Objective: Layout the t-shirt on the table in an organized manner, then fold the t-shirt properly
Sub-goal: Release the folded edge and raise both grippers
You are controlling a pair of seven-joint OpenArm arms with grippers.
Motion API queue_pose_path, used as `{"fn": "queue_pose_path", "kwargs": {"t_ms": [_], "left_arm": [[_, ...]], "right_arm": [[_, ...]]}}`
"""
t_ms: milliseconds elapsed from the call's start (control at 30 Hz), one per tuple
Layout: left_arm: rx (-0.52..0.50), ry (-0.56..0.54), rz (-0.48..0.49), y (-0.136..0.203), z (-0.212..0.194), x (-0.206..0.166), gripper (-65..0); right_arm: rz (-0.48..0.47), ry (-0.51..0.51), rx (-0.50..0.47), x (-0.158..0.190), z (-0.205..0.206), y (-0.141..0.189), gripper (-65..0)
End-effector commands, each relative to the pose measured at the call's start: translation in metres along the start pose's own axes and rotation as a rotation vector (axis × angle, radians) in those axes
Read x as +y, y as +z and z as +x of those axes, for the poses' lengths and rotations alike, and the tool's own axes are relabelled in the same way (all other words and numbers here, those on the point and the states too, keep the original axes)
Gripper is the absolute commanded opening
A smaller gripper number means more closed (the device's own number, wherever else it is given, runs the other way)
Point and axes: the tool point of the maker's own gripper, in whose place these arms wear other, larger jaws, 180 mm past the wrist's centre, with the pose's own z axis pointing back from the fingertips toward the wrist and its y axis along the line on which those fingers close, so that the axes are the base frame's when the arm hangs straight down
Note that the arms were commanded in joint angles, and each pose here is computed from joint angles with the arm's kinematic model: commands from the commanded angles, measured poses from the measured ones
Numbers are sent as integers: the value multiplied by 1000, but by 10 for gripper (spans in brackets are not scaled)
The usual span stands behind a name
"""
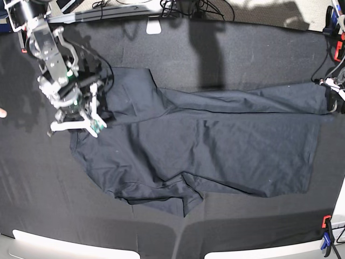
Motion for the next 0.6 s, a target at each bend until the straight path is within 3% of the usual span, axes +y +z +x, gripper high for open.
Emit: {"fn": "queue_pose_path", "kwargs": {"t_ms": [0,200,367,567], "left_arm": [[-40,-33,30,4,19,20,-413],[-41,-123,5,25,28,19,-420],[-117,-182,-78,55,50,-25,-420],[-215,-178,-137,83,75,-78,-420]], "right_arm": [[-48,7,-33,-18,10,4,-453],[-70,47,-62,-26,21,24,-453],[-56,107,-64,-17,18,53,-453],[13,104,-88,17,13,94,-453]]}}
